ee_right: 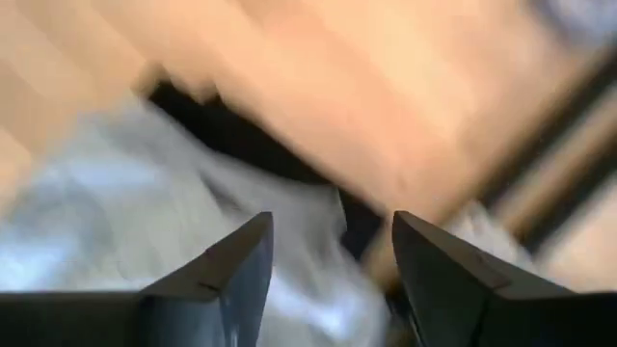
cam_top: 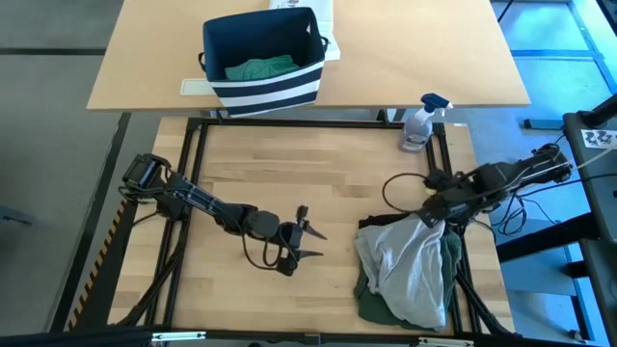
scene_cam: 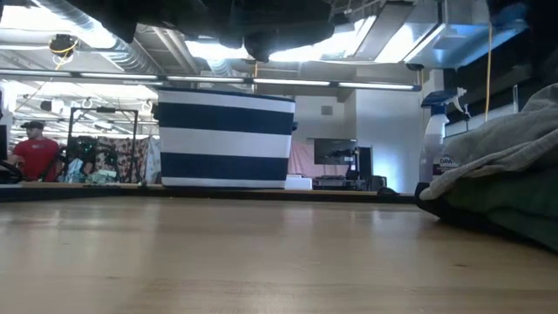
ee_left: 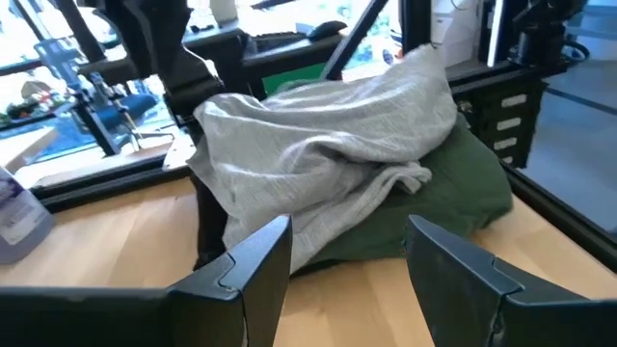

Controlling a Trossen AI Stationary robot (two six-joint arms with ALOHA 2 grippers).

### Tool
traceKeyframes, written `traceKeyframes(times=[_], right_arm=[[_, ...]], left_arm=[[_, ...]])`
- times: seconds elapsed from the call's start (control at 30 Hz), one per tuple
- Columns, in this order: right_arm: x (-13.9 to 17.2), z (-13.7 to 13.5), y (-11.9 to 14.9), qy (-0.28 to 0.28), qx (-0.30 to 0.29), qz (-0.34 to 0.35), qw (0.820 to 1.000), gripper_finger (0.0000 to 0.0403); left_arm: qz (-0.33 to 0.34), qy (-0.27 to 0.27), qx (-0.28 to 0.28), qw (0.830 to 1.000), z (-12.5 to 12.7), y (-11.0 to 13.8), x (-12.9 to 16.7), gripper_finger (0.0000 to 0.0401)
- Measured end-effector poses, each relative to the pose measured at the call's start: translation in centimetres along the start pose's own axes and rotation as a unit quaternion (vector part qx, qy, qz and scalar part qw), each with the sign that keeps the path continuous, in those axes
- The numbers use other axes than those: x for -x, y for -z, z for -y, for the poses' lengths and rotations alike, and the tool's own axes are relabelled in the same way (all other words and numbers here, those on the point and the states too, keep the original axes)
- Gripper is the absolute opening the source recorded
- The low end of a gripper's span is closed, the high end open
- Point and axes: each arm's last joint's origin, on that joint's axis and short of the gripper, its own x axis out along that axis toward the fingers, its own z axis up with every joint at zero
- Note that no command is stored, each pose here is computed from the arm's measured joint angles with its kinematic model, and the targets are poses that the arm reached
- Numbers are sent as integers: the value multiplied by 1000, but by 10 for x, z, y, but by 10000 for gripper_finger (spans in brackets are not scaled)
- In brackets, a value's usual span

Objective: Fold Laundry from Bin
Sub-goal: Stack the folded gray shirt on top of the folded green polo shirt

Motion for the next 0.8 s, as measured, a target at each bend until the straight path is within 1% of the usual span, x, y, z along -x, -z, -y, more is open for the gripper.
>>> traceKeyframes(times=[0.1, 0.2, 0.27, 0.33, 0.43, 0.53, 0.6, 0.7, 0.77, 0.8], right_arm=[[-2, -11, -9, -22, 18, 103, 994, 216], [-5, -26, -18, -51, 59, 195, 978, 217], [-12, -39, -22, -73, 90, 233, 966, 217], [-20, -51, -25, -93, 115, 255, 955, 216], [-30, -59, -23, -119, 125, 249, 953, 198], [-39, -64, -5, -139, 131, 223, 956, 158], [-42, -67, 13, -161, 149, 200, 955, 123], [-46, -75, 42, -202, 160, 163, 952, 61], [-47, -86, 59, -240, 176, 157, 942, 21], [-48, -93, 68, -253, 189, 154, 936, 11]], left_arm=[[16, -9, -2, 1000, -4, -8, 4, 196], [27, -19, -6, 999, -13, -19, 12, 196], [36, -22, -4, 999, -22, -28, 19, 196], [37, -28, -2, 999, -32, -38, 30, 196], [33, -40, 2, 999, -43, -49, 46, 196], [33, -42, 14, 998, -45, -51, 56, 196], [28, -36, 18, 999, -41, -48, 58, 196], [12, -24, 28, 999, -32, -38, 56, 195], [-6, -18, 32, 999, -23, -29, 48, 195], [-19, -13, 30, 999, -18, -22, 43, 195]])
